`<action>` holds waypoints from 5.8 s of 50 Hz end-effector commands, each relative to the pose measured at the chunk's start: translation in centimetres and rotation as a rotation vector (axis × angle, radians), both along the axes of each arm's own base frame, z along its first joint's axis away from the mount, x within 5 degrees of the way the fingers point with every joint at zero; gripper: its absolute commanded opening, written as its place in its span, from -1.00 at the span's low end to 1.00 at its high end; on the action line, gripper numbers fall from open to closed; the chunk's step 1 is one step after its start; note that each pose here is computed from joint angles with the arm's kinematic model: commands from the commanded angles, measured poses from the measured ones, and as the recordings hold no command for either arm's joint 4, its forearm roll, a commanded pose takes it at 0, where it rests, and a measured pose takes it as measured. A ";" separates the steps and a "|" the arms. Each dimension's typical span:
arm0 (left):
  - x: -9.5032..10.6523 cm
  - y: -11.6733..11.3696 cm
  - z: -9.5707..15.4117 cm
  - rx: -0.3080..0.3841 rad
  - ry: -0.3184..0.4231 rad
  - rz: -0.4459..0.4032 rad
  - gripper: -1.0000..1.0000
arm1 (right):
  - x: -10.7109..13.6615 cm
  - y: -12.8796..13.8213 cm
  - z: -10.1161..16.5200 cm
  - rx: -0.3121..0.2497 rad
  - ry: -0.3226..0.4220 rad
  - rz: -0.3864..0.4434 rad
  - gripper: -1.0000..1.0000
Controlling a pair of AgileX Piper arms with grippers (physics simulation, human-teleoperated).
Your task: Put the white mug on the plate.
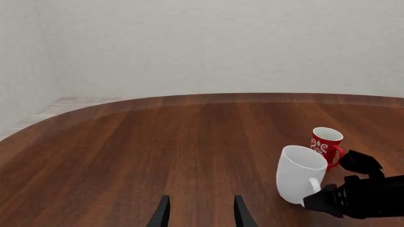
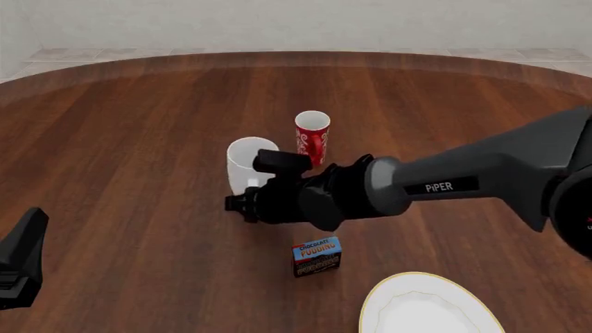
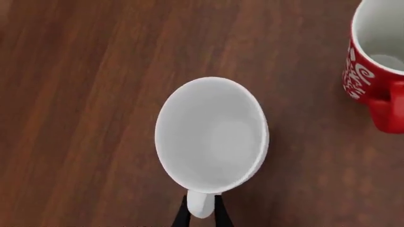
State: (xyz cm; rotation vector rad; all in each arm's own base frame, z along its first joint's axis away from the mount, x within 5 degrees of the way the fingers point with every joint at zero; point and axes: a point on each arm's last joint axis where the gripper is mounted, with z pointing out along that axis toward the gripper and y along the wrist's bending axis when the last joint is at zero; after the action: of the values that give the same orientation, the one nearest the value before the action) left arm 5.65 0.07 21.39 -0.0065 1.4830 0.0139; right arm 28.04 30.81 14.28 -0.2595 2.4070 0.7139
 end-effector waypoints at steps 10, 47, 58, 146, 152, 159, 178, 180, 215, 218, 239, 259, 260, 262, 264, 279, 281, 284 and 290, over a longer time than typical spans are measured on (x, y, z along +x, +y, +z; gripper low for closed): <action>0.0 0.0 0.0 0.000 0.000 0.000 1.00 | -0.5 -0.8 1.7 -0.005 0.000 0.000 -1.00; 0.0 0.0 0.0 0.000 0.000 0.000 1.00 | -4.1 -5.2 9.5 -0.003 -0.061 0.027 -1.00; 0.0 0.0 0.0 0.000 0.000 0.000 1.00 | -5.7 -7.6 11.4 0.003 -0.073 0.017 -1.00; 0.0 0.0 0.0 0.000 0.000 0.000 1.00 | -18.2 -20.4 13.0 0.004 -0.061 0.017 -1.00; 0.0 0.0 0.0 0.000 0.000 0.000 1.00 | -18.6 -21.1 13.0 -0.006 -0.066 0.014 -1.00; 0.0 0.0 0.0 0.000 0.000 0.000 1.00 | -19.6 -21.7 12.4 0.002 -0.057 0.021 -1.00; 0.0 0.0 0.0 0.000 0.000 0.000 1.00 | -20.8 -23.2 11.1 -0.027 -0.049 0.025 -1.00; 0.0 0.0 0.0 0.000 0.000 0.000 1.00 | -20.9 -23.3 11.0 -0.029 -0.050 0.026 -1.00; 0.0 0.0 0.0 0.000 0.000 0.000 1.00 | -22.8 -25.7 9.0 -0.072 -0.036 0.012 -1.00; 0.0 0.0 0.0 0.000 0.000 0.000 1.00 | -22.9 -25.8 8.7 -0.074 -0.031 0.011 -1.00; 0.0 0.0 0.0 0.000 0.000 0.000 1.00 | -23.4 -26.3 7.6 -0.092 -0.028 0.012 -1.00; 0.0 0.0 0.0 0.000 0.000 0.000 1.00 | -23.8 -26.9 6.3 -0.116 -0.017 0.009 -1.00; 0.0 0.0 0.0 0.000 0.000 0.000 1.00 | -23.8 -26.9 6.3 -0.119 -0.018 0.010 -1.00; 0.0 0.0 0.0 0.000 0.000 0.000 1.00 | -23.8 -26.9 6.1 -0.121 -0.014 0.011 -1.00; 0.0 0.0 0.0 0.000 0.000 0.000 1.00 | -23.9 -26.9 5.9 -0.123 -0.010 0.011 -1.00; 0.0 0.0 0.0 0.000 0.000 0.000 1.00 | -23.8 -27.0 4.8 -0.143 -0.002 0.012 -1.00; 0.0 0.0 0.0 0.000 0.000 0.000 1.00 | -23.8 -26.9 4.7 -0.142 0.001 0.013 -1.00; 0.0 0.0 0.0 0.000 0.000 0.000 1.00 | -23.8 -26.9 4.4 -0.146 0.003 0.014 -1.00; 0.0 0.0 0.0 0.000 0.000 0.000 1.00 | -23.7 -26.8 4.1 -0.148 0.006 0.017 -1.00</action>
State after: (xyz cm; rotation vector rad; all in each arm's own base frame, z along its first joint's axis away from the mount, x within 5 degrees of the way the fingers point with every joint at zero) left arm 5.65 0.07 21.39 -0.0065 1.4830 0.0139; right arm 4.26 3.94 18.91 -0.3407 2.4647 0.5446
